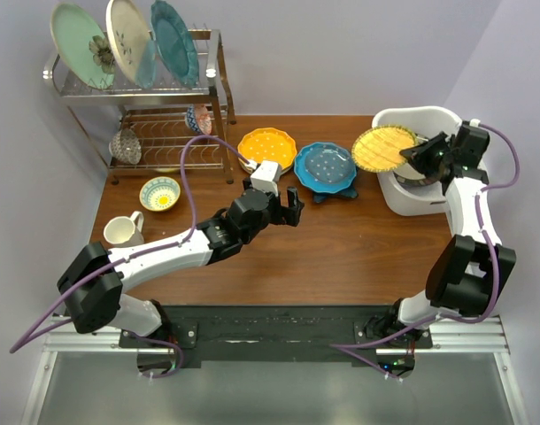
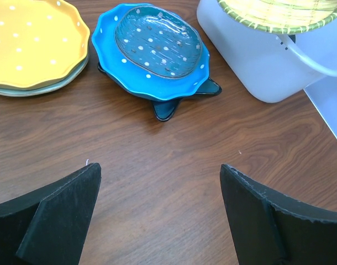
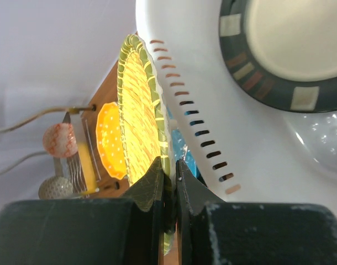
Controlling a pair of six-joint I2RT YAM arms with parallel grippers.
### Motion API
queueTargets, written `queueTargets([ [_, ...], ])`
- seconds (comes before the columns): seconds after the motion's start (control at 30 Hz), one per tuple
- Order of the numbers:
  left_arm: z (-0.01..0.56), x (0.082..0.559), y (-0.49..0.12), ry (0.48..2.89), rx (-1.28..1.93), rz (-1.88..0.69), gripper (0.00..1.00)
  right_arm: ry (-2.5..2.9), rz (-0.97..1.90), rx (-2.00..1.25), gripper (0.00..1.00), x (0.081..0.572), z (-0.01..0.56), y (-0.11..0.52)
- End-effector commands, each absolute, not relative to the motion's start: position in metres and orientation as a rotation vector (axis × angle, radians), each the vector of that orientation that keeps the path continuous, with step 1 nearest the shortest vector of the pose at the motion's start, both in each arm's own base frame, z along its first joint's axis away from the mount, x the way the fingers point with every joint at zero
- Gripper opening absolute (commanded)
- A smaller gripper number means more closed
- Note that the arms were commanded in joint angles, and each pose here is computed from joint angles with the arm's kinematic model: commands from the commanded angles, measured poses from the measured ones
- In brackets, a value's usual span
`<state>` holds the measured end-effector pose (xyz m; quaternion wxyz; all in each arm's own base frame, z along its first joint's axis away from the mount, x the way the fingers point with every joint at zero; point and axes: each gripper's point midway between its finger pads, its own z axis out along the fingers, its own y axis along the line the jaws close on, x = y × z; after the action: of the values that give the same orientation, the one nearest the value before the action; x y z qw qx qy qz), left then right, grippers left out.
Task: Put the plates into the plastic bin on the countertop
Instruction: Place the plate in the plastic bin.
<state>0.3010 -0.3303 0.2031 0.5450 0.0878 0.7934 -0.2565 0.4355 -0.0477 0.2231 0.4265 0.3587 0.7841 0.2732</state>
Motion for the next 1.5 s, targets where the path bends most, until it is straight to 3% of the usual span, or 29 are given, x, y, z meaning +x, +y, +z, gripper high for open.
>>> queueTargets([
  [0.0,0.230,0.301,-0.337,1.816,0.205,-0.661,0.93,1.870,0.594,0.963,0.00,0.440,0.247,-0.067],
  [0.83,0.229,0.298,-0.337,1.833,0.229,-0.661,0.93,1.619,0.566,1.167,0.00,0.442,0.252,-0.128],
  [1.47,0.223,0.299,-0.339,1.852,0.243,-0.643,0.93,1.553,0.457,1.392,0.00,0.425,0.200,-0.161],
])
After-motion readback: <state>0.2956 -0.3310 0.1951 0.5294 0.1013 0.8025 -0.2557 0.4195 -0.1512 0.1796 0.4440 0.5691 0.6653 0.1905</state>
